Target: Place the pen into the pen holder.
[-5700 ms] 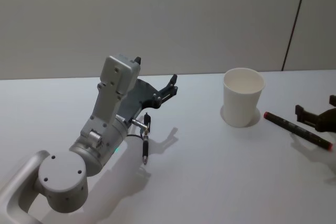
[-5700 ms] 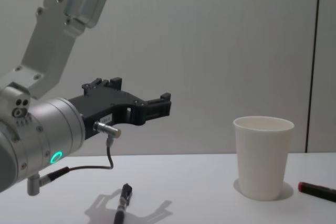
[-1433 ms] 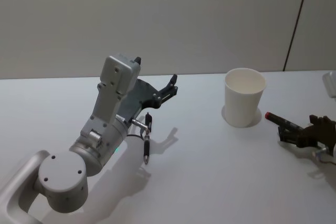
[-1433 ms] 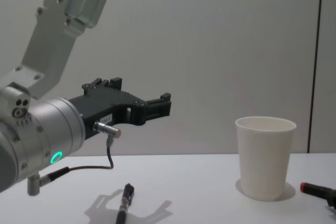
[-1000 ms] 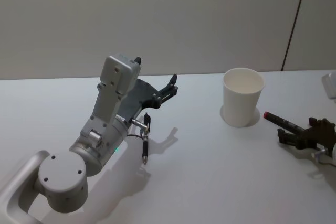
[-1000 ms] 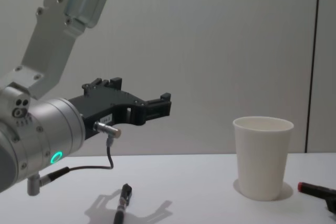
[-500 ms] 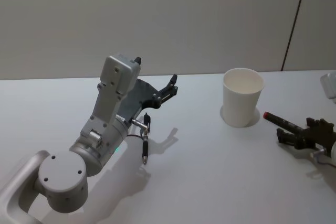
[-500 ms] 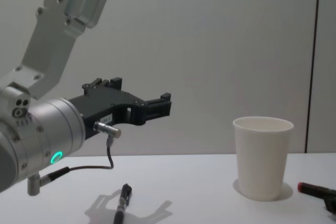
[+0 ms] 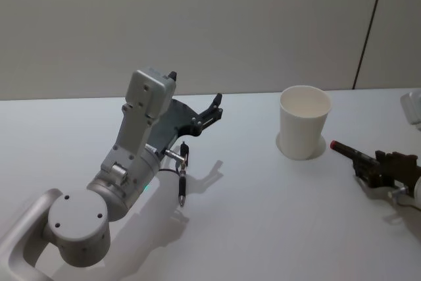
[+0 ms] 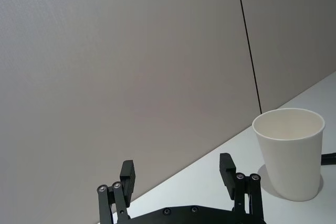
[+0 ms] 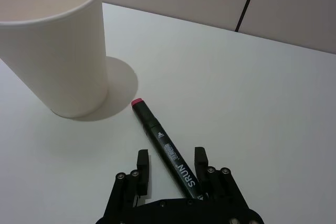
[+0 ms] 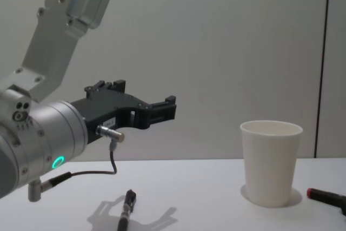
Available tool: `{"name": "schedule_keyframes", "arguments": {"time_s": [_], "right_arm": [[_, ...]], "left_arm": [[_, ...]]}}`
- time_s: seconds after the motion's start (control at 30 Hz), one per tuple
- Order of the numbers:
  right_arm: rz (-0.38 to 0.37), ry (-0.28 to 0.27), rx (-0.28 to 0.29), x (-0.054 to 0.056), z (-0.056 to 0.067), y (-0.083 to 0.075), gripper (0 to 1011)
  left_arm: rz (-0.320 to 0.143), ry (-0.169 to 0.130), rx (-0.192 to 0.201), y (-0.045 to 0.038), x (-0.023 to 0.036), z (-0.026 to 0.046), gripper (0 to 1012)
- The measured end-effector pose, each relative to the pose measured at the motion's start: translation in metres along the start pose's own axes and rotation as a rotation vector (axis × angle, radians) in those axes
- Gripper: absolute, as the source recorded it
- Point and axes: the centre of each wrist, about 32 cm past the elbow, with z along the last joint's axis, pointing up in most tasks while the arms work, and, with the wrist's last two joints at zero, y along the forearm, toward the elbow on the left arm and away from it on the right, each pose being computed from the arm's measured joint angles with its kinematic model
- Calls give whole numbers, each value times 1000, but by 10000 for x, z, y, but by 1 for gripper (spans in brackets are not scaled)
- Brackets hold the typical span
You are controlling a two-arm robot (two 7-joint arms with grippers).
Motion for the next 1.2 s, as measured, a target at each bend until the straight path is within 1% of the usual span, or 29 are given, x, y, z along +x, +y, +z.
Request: {"name": "schedule_keyframes", "arguments": {"time_s": [0.03, 0.17, 0.2, 0.23, 0.3, 0.33, 0.37, 0.4, 0.83, 1.03, 1.2], "right_arm": [[0, 0, 0, 0, 0, 0, 517], [-1, 0, -1, 1, -1, 1, 392], [-1, 0, -2, 2, -2, 1, 332], [-1, 0, -2, 1, -2, 1, 332], [-1, 0, -3, 1, -2, 2, 252], [-1, 0, -3, 1, -2, 2, 252], [-1, 0, -3, 1, -2, 2, 195], [-2, 0, -3, 2, -2, 2, 176], [0, 0, 4, -1, -1, 3, 169], [5, 4, 39, -10, 1, 5, 169], [6, 6, 97, -19, 8, 4, 169]], "left_arm": [[0, 0, 0, 0, 0, 0, 1001], [0, 0, 0, 0, 0, 0, 1001], [0, 0, 0, 0, 0, 0, 1001], [0, 0, 0, 0, 0, 0, 1001], [0, 0, 0, 0, 0, 0, 1001], [0, 0, 0, 0, 0, 0, 1001], [0, 0, 0, 0, 0, 0, 1001], [0, 0, 0, 0, 0, 0, 1001], [0, 0, 0, 0, 0, 0, 1001], [0, 0, 0, 0, 0, 0, 1001], [0, 0, 0, 0, 0, 0, 1001]]}}
